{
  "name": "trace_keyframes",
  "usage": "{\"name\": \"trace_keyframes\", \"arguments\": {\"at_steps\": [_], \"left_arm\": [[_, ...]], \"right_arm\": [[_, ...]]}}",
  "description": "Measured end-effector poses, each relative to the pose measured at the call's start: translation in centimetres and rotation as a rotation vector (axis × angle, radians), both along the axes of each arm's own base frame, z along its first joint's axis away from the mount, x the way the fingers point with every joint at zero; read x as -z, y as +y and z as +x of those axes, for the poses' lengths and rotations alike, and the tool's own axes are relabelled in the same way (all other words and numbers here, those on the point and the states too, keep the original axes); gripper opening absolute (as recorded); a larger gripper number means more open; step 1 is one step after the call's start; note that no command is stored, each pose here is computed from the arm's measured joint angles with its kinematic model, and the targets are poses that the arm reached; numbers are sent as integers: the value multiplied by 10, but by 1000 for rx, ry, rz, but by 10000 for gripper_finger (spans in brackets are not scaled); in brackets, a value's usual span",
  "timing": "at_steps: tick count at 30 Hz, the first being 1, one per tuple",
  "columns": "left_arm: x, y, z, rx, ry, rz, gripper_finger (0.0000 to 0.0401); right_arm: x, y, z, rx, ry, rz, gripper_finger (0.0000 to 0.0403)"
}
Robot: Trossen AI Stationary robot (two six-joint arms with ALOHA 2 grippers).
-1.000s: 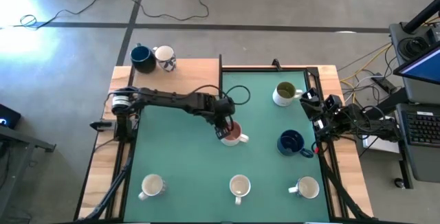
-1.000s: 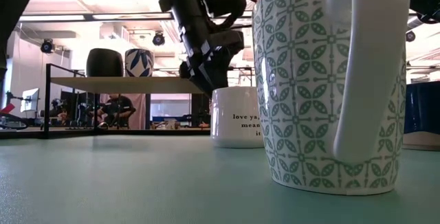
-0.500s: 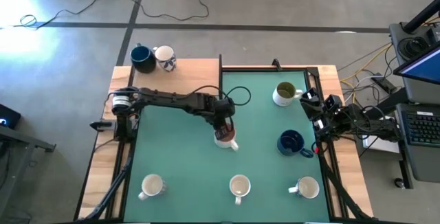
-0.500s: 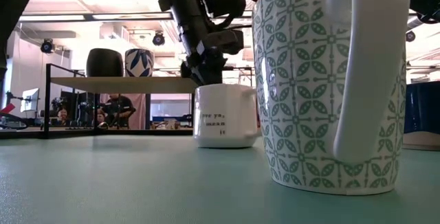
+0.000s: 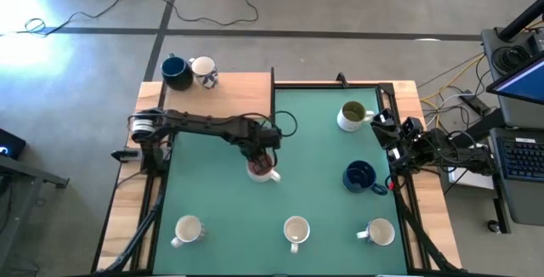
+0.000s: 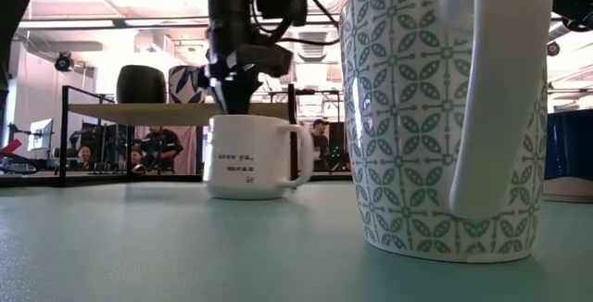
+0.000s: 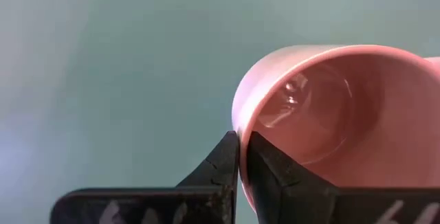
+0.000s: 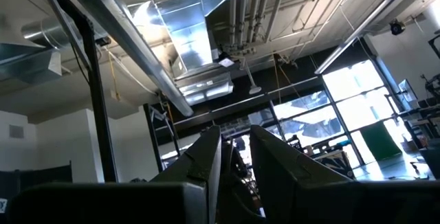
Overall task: Place coffee mugs
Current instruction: Put the white pink mug on the shelf
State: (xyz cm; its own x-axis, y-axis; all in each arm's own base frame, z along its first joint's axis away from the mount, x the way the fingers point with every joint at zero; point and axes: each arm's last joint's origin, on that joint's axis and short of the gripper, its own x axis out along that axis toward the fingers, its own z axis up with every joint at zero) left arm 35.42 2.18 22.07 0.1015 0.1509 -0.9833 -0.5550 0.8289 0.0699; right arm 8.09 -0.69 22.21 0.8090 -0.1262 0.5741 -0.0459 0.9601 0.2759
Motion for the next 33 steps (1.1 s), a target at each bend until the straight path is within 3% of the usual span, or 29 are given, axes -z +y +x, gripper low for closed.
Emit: {"name": "trace_keyframes", "arguments": {"at_steps": [12, 21, 27, 33], "left_arm": [[2, -6, -46, -462, -9, 46, 5], [8, -7, -77, -604, -11, 82, 35], [-6, -8, -81, -552, -56, 71, 89], [-23, -15, -76, -221, -68, 114, 114]], "right_arm": [[0, 0, 0, 0, 0, 0, 68], [0, 0, 0, 0, 0, 0, 68], [0, 0, 0, 0, 0, 0, 68], [0, 0, 0, 0, 0, 0, 68]]}}
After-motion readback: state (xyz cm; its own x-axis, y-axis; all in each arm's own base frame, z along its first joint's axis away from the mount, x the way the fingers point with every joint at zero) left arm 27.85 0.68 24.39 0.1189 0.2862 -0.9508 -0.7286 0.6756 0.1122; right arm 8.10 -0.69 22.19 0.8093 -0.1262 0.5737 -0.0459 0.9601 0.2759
